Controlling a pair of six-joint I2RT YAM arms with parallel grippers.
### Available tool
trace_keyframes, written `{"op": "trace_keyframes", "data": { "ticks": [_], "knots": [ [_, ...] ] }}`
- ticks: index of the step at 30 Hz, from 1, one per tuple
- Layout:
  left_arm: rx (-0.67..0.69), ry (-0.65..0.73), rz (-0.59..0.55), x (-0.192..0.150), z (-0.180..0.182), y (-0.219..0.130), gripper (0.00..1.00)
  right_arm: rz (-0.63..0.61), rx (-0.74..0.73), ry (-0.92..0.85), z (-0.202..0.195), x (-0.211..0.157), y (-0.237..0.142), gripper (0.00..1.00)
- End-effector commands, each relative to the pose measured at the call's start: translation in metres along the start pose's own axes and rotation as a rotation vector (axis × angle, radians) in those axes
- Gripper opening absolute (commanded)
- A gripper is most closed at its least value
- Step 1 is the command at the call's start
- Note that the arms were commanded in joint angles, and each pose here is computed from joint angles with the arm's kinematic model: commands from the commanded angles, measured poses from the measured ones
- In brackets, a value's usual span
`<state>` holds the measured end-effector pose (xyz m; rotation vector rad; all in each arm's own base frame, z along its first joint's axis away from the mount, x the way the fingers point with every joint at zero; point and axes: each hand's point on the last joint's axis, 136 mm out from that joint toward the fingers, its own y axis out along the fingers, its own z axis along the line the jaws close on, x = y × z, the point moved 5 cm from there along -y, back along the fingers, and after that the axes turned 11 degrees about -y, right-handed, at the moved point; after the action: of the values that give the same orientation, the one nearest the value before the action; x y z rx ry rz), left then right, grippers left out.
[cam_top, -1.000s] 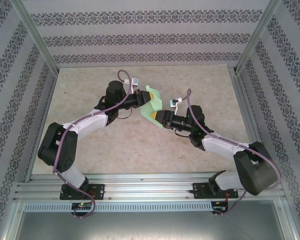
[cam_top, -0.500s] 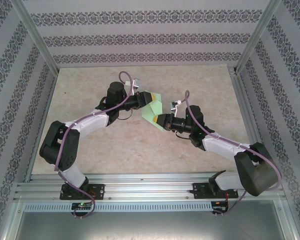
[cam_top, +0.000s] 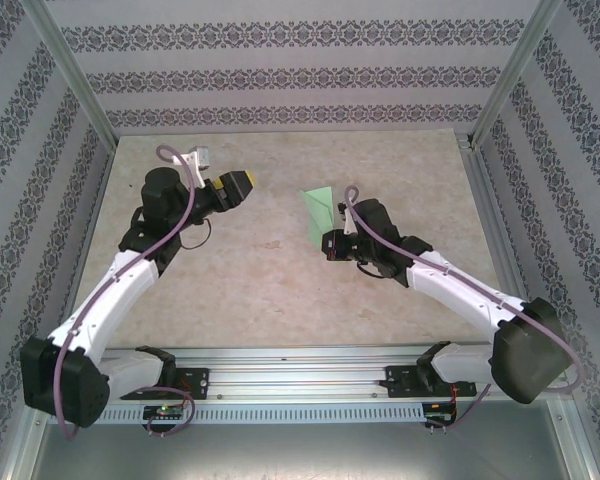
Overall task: Fold a paper plane with a square sheet of paper (fold left side to right side)
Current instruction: Turn over the paper at the center of the table.
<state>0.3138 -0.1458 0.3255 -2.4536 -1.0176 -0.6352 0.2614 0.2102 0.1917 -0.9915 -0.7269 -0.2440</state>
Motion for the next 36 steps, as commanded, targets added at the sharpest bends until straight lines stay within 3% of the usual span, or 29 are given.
{"op": "trace_keyframes", "data": {
  "ticks": [1,5,8,17,20,23,29,36],
  "knots": [
    [0.285,0.072,-0.058,-0.007,0.042,-0.024,0.81,0.172,-0.428,-0.257,-0.030,-0.016,-0.016,0.00],
    [0.411,0.092,-0.145,-0.006,0.055,-0.049,0.83,0.299,-0.713,-0.484,-0.031,-0.013,-0.018,0.00],
    [0.482,0.097,-0.194,-0.005,0.062,-0.063,0.84,0.380,-0.840,-0.625,-0.026,-0.013,-0.010,0.00],
    [0.567,0.081,-0.213,-0.010,0.076,-0.073,0.85,0.593,-1.003,-0.964,-0.004,-0.034,0.056,0.00],
    [0.564,0.077,-0.208,-0.011,0.077,-0.071,0.85,0.637,-0.974,-1.005,0.002,-0.048,0.081,0.01],
    [0.555,0.077,-0.195,-0.012,0.077,-0.069,0.85,0.660,-0.911,-0.999,0.010,-0.059,0.098,0.09],
    [0.517,0.089,-0.134,-0.016,0.076,-0.059,0.86,0.590,-0.629,-0.922,0.053,-0.073,0.093,0.51],
    [0.366,0.067,0.045,-0.037,0.077,-0.027,0.85,0.400,-0.351,-0.737,0.081,-0.054,0.035,0.77]
  ]
}}
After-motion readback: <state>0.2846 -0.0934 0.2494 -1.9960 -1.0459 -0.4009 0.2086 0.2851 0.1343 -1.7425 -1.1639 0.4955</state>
